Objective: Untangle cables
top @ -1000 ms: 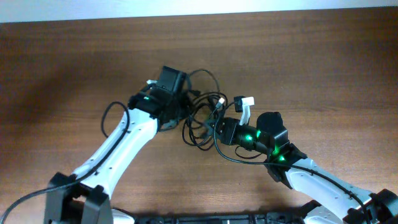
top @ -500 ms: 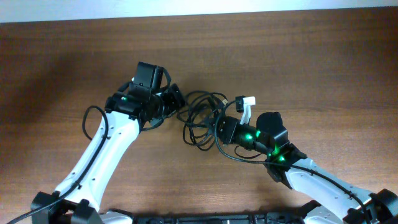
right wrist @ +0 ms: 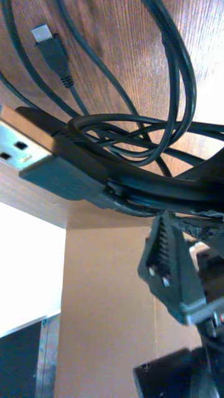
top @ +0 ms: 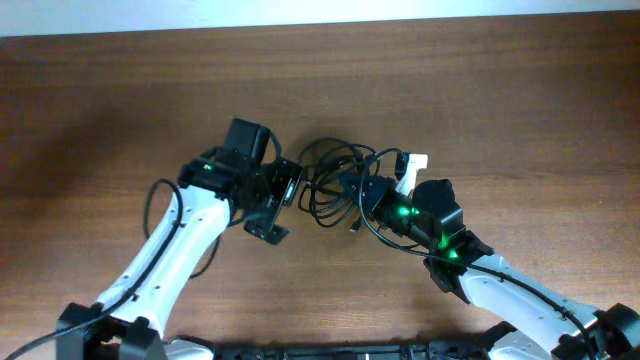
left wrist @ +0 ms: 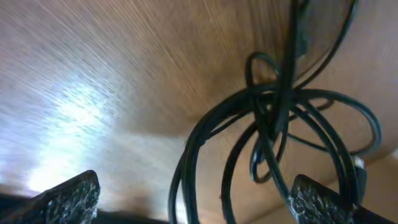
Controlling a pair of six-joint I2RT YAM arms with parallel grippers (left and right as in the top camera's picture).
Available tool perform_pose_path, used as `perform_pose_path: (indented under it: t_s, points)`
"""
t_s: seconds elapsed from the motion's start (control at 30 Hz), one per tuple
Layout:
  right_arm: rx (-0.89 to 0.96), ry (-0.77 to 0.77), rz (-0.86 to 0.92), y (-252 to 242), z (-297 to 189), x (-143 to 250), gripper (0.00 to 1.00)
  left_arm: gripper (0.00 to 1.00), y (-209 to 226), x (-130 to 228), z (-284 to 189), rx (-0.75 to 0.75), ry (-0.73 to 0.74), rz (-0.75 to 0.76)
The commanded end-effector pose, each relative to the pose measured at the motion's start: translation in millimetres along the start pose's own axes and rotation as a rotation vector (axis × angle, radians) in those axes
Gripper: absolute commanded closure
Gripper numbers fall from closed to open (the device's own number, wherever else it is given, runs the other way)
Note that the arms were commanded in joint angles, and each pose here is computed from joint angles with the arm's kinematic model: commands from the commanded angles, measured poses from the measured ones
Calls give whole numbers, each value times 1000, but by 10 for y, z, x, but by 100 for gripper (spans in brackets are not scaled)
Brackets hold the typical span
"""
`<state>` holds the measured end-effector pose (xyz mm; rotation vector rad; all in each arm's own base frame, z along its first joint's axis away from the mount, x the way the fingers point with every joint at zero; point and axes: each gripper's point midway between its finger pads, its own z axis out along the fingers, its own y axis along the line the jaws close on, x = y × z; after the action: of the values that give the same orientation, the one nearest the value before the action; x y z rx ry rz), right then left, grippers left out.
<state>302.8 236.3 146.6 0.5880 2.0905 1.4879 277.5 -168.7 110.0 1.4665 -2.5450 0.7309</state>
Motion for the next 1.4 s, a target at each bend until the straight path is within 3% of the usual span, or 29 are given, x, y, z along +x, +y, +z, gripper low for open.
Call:
perform_pose_path:
  t_s: [0.0,0.23,0.3,0.53,0.57,0.6,0.7,0.77,0.8,0.87,0.97,1.03,1.07,1.13,1.2,1.23,1.27,1.37]
  points:
    - [-17,-7,-3,63,3,-15,96,1,-130,91,126,97,62,-54]
    - [-17,-7,-3,63,3,-15,96,1,-164,210,180,110,88,-34]
    - [-17,-6,-3,63,3,-13,96,1,-113,375,273,77,109,7]
    - [-20,4,-3,68,3,3,96,1,73,465,605,-42,161,-3]
    - [-20,4,-3,68,3,3,96,5,59,465,605,-38,161,-19]
    - [-20,4,-3,68,3,3,96,17,57,464,605,-40,160,-49]
    - [-20,4,-3,67,3,3,96,64,17,451,605,-26,156,-74]
    - [-20,4,-3,67,3,4,96,89,-17,452,606,-12,157,-66]
    - [-20,4,-3,67,3,4,96,96,-19,431,609,-10,145,-63]
    - [-16,5,-2,57,3,6,94,100,-19,366,617,-7,106,-38]
    - [26,53,-92,-60,0,96,74,100,-48,78,572,13,16,106]
    - [45,73,-108,-127,-18,99,50,100,-65,-124,487,33,0,183]
    - [38,83,-95,-135,-48,46,47,100,-46,-224,446,33,-4,212]
    - [21,102,-72,-143,-108,-45,40,100,3,-321,406,22,-11,208]
    - [6,107,-38,-178,-212,-216,27,100,2,-433,342,43,3,164]
    - [-5,114,-27,-180,-253,-264,8,100,-20,-459,319,60,13,152]
    - [-9,136,-14,-193,-284,-260,1,100,-70,-477,287,91,34,142]
    - [84,219,64,-415,-295,-31,1,100,-282,-420,227,193,92,152]
